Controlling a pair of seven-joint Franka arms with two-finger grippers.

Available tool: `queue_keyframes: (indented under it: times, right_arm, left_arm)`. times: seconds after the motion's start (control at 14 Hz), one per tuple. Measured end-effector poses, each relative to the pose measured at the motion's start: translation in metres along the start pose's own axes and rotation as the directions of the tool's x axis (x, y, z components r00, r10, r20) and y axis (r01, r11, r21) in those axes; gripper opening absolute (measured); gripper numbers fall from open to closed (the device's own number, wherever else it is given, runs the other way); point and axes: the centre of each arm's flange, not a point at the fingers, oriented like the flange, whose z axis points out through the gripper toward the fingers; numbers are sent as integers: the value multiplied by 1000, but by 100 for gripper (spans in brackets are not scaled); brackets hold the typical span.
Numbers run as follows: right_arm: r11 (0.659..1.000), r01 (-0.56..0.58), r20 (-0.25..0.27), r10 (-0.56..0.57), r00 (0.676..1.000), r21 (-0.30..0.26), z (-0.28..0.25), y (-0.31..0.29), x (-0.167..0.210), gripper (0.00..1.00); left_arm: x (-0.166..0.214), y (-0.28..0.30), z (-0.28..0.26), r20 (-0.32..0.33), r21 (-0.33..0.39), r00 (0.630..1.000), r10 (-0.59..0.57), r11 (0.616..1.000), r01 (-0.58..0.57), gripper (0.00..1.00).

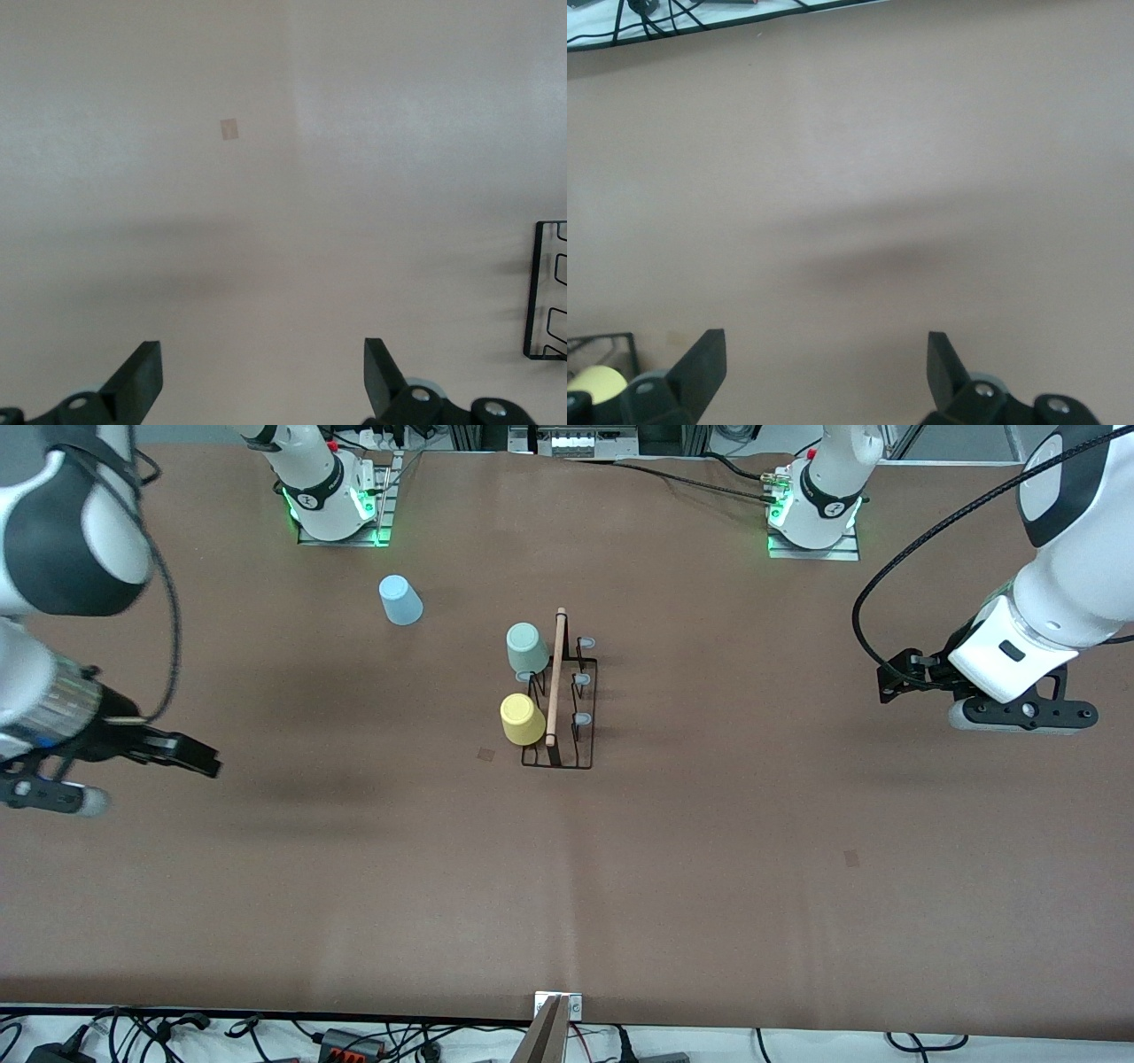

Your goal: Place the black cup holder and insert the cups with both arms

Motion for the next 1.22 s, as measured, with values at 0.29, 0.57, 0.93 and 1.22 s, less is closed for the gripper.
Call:
queue_keyframes:
  times: [0.29, 0.57, 0.93, 1.22]
  right_arm:
    - [999, 46, -3, -46, 999, 2, -12, 68, -3, 100]
    - [998, 61, 0, -61, 998, 8, -33, 76, -15, 100]
    - [997, 73, 14, -73, 997, -25, -33, 79, -40, 100]
    - [997, 77, 28, -76, 997, -26, -23, 83, -72, 100]
  left_arm:
    - [0, 0, 0, 2, 0, 1000, 0, 1000, 0, 100]
    - [0, 0, 0, 3, 0, 1000, 0, 1000, 0, 100]
    - [-1, 0, 0, 5, 1, 1000, 0, 1000, 0, 100]
    - [-1, 0, 0, 6, 1, 1000, 0, 1000, 0, 100]
